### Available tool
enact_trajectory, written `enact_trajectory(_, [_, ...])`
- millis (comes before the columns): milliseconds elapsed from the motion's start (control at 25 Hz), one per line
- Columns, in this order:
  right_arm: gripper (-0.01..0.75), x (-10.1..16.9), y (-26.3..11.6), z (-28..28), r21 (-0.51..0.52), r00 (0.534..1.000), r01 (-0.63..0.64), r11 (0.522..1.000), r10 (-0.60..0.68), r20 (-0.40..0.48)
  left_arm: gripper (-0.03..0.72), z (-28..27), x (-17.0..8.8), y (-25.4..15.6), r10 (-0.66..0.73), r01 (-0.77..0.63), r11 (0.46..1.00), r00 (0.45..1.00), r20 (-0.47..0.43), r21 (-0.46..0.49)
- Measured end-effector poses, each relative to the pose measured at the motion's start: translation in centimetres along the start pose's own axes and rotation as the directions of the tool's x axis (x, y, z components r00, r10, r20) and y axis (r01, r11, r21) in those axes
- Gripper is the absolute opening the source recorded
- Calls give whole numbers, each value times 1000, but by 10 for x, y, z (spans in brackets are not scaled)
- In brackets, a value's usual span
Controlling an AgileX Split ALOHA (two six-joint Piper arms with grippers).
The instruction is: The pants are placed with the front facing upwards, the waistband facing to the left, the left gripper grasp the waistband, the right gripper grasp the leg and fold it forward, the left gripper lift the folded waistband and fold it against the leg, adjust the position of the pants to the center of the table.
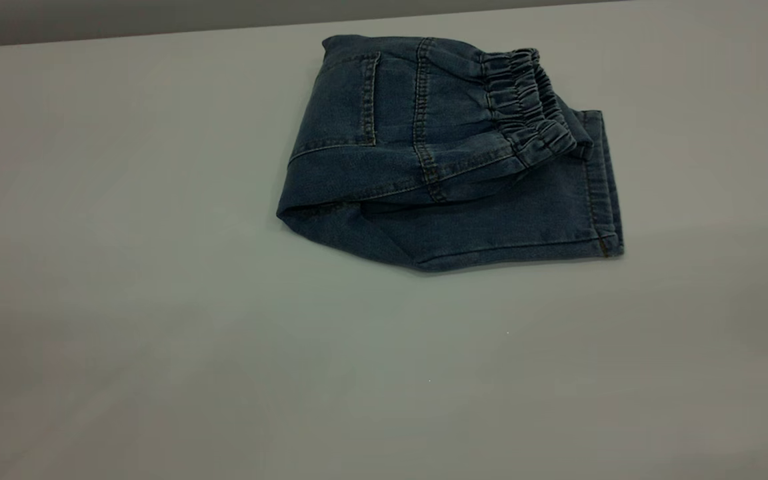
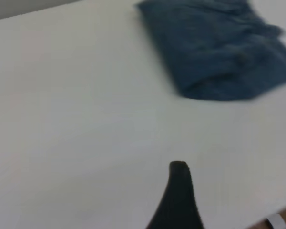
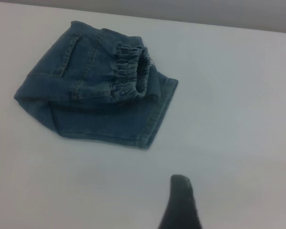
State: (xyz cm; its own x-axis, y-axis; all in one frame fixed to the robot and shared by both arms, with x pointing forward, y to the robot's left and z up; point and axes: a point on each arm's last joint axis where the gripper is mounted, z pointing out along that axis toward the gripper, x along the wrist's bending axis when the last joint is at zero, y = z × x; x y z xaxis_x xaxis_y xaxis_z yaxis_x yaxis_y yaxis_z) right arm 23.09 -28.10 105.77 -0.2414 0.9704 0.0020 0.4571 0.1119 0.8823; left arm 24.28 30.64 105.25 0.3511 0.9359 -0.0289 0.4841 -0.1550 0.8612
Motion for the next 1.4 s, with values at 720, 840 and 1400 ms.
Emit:
enact_trajectory(720, [454, 2, -2, -3, -20, 1000, -2, 1000, 2, -11, 540, -3, 0, -2, -206, 201, 978, 915, -346, -49])
enact_trajectory(840, [453, 2, -2, -3, -20, 1000, -3, 1000, 3, -12, 540, -3, 0, -2, -206, 201, 978, 915, -346, -49])
enact_trajectory(1400, [451, 2, -2, -3, -20, 1000, -4, 1000, 4, -12, 540, -3, 0, -2, -205, 200, 979, 916, -344, -49])
